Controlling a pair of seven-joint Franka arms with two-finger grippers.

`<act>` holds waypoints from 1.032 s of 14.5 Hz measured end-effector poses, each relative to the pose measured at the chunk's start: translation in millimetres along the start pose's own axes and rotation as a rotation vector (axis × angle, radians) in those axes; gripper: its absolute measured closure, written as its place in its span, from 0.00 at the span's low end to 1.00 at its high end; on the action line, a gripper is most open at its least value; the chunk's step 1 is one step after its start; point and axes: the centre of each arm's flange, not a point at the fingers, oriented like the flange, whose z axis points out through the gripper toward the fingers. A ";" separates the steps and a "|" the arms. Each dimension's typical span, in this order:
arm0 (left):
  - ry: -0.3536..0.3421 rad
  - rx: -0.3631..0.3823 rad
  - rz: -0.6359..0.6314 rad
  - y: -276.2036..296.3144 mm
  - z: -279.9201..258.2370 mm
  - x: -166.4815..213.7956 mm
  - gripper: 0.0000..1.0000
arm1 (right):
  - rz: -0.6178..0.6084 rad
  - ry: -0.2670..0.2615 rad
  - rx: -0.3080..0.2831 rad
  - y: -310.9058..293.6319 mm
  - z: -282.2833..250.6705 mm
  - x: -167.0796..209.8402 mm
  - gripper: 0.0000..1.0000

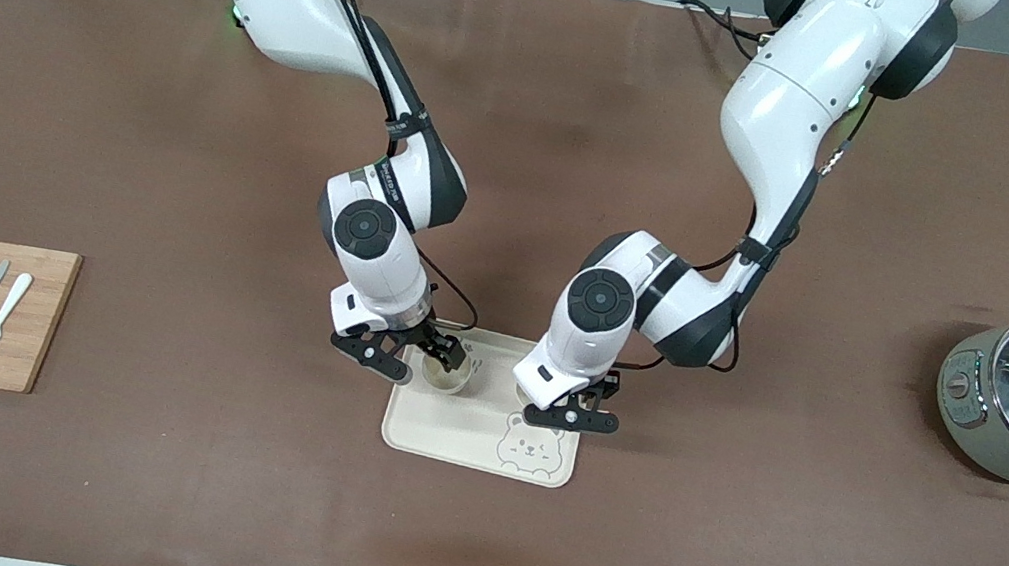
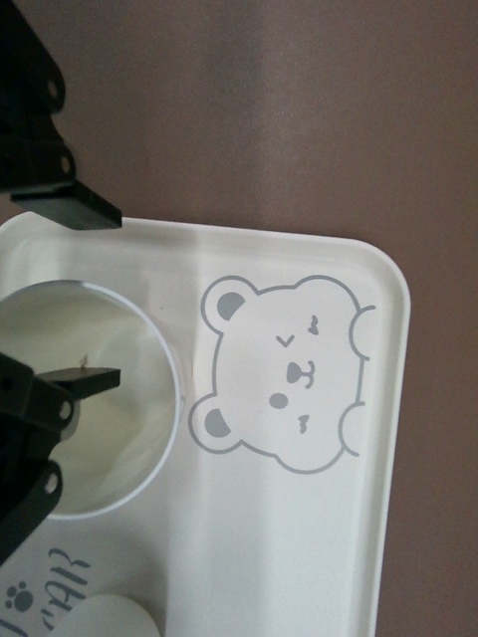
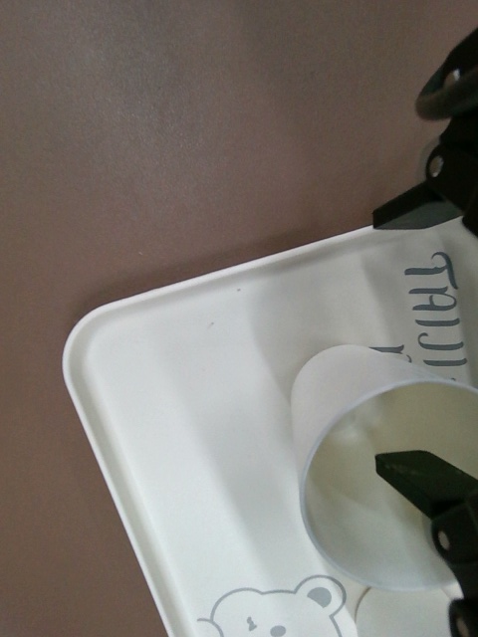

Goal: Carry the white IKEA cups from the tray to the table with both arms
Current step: 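Close both grippers on the white cups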

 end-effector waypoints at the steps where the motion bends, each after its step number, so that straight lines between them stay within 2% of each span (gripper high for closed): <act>1: 0.000 0.001 -0.002 -0.3 0.6 0.0 0.53 | 0.000 0.000 0.000 -0.1 0.0 0.2 0.04; 5: 0.001 0.002 -0.004 -1.2 0.8 0.8 0.92 | 0.001 0.000 -0.001 0.0 0.9 0.1 0.03; 6: 0.006 -0.003 -0.003 0.4 -2.0 1.4 0.96 | 0.001 0.000 0.000 -0.1 0.9 0.1 0.01; 11: -0.003 0.011 -0.016 -6.6 -16.0 7.6 0.96 | 0.001 0.002 0.001 -0.2 2.2 -0.2 0.03; 15: -0.054 0.047 -0.018 -39.1 -96.2 23.8 0.96 | 0.001 0.004 0.002 0.0 5.0 -0.8 0.45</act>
